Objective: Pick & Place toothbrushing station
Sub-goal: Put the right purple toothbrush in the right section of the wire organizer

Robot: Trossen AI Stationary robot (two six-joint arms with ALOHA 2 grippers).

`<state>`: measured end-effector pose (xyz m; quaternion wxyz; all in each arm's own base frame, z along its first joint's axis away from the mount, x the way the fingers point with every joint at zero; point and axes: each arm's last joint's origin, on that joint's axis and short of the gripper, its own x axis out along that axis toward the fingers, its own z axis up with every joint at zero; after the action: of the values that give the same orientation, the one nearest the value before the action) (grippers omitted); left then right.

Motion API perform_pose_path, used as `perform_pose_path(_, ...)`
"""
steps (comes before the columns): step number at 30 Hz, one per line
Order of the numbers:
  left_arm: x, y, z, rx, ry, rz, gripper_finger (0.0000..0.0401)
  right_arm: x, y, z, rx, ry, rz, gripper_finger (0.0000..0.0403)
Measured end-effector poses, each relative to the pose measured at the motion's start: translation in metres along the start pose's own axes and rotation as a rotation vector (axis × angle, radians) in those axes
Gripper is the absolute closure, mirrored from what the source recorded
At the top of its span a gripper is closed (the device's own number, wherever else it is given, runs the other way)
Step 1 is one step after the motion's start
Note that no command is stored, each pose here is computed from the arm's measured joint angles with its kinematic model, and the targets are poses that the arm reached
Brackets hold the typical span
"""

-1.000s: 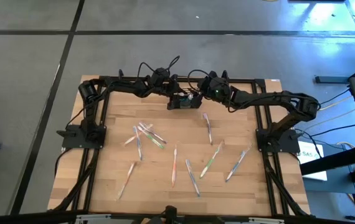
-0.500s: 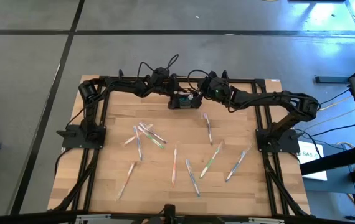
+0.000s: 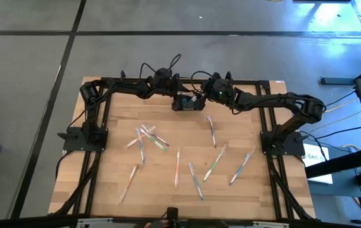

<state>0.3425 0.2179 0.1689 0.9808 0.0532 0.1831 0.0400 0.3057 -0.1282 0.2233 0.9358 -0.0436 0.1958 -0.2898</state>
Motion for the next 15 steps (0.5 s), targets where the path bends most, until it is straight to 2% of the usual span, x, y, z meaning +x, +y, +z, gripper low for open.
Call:
perform_pose_path(9, -0.006, 0.005, 0.008, -0.023, -0.035, 0.042, 0.0276, 0.0, 0.0, -0.001, -0.012, 0.012, 0.001, 0.0149)
perform_pose_path(15, -0.021, 0.007, 0.03, -0.001, -0.087, 0.064, 0.0276, 0.0, 0.0, -0.001, -0.025, 0.013, 0.001, 0.0149)
